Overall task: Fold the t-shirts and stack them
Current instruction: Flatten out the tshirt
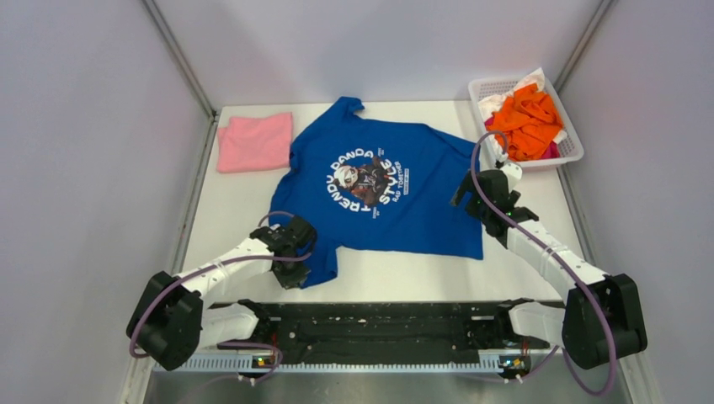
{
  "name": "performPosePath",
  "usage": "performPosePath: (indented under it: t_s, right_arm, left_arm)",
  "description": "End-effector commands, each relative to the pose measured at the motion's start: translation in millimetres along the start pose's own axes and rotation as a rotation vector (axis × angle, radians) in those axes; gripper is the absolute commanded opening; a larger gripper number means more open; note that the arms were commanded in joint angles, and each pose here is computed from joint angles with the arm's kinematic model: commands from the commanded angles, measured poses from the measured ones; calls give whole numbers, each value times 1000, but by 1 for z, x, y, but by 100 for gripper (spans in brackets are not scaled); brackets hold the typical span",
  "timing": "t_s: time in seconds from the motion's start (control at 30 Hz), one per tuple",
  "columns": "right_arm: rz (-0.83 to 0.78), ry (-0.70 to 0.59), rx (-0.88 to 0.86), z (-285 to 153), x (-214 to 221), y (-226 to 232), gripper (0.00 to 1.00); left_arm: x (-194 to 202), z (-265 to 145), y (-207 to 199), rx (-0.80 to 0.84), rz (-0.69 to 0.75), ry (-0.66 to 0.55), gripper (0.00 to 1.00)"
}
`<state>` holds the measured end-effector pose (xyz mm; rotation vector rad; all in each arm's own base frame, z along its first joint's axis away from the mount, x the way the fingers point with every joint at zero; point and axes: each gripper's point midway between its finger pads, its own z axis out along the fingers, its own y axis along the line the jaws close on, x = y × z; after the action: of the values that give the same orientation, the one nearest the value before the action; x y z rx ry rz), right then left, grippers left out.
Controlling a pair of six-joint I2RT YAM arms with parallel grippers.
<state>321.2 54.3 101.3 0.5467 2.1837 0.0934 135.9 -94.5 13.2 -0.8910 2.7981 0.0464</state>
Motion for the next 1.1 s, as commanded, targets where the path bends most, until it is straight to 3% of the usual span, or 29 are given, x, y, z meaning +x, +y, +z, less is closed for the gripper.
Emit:
performPosePath:
  t_s: [0.0,0.3,0.47,0.67,0.87,0.97,1.07]
  right_arm:
    - [34,-53,-20,-6,-22,9,99]
    - [74,-67,-8,-17,-21,2,99]
    - [84,28,36,-26,3,-12,99]
    - [41,136,146,-39,46,-52,98]
    - [44,305,171,-51,100,-72,90]
    - [80,322,197,-50,113,-80,85]
    - [93,315,188,-46,114,-78,74]
  left_arm:
    - [-19,8,4,-34,-1,-108,0]
    - [-32,-2,-27,113,61,-156,0]
    - [-42,-30,-43,240,109,-207,0]
    - [-76,-72,-64,395,143,-404,0]
    - [-98,-109,-88,523,136,-517,0]
    - [-104,-122,-97,572,137,-551,0]
    - [-106,-131,-102,602,154,-566,0]
